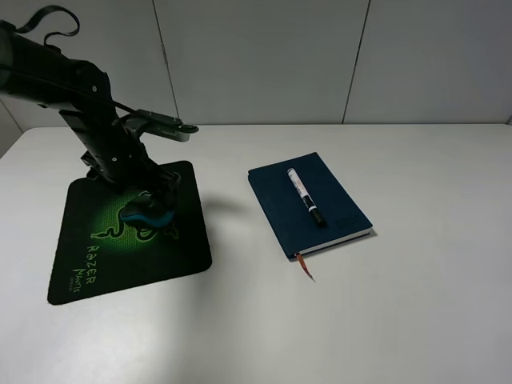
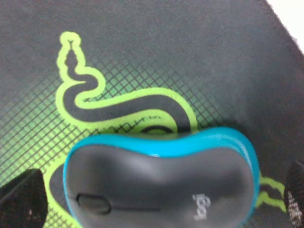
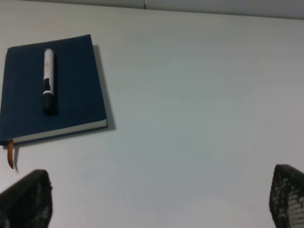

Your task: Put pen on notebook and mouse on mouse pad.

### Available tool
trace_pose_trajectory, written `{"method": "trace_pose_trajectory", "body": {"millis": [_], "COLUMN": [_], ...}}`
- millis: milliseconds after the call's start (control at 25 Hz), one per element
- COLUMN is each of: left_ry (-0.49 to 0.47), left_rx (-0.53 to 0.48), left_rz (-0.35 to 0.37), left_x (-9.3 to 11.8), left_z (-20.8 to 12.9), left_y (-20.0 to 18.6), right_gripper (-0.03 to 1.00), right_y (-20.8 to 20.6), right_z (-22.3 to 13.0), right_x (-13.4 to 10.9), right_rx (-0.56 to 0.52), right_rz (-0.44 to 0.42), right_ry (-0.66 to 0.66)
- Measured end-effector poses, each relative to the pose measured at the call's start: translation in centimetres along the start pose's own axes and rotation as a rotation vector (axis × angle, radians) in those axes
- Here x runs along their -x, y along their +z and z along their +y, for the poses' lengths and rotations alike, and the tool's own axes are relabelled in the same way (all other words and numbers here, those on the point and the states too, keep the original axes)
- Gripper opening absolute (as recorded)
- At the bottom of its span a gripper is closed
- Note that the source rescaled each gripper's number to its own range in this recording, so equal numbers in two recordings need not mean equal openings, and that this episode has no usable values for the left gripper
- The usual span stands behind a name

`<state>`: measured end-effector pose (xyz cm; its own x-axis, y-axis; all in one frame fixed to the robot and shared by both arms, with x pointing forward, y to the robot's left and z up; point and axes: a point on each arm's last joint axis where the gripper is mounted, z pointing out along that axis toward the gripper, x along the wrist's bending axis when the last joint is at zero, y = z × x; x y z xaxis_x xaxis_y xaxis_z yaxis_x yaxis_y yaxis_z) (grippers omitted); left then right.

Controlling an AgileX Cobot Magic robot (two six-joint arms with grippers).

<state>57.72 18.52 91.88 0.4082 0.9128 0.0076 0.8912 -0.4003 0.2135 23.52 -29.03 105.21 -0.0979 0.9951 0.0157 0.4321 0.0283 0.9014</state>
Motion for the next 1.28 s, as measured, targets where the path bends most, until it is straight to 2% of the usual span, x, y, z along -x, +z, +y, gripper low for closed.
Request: {"method": "trace_pose_trajectory", "body": {"millis": [440, 840, 1000, 1280], "left_ry": [-0.045, -0.106, -0.12, -0.146], "left_rx": [-0.001, -0.061, -0.041, 0.142], "left_rz": [-0.004, -0.01, -0.004, 0.015], "left_x": [0.3, 0.8, 1.0, 1.3], "left_z": [-1.7, -6.2, -8.4, -12.0], "left_y": [-7.8, -16.1, -19.2, -24.0], "right_gripper": [1.0, 1.0, 1.0, 1.0], "right_y": [0.0, 0.0, 0.0, 0.0], "right_z": [0.0, 0.0, 0.0, 0.0], "right_x": [0.0, 0.0, 0.0, 0.0], "right_rx": [0.0, 0.0, 0.0, 0.0], "right_rz": [0.0, 0.0, 0.0, 0.0], "right_ry": [0.0, 0.0, 0.0, 0.0]}}
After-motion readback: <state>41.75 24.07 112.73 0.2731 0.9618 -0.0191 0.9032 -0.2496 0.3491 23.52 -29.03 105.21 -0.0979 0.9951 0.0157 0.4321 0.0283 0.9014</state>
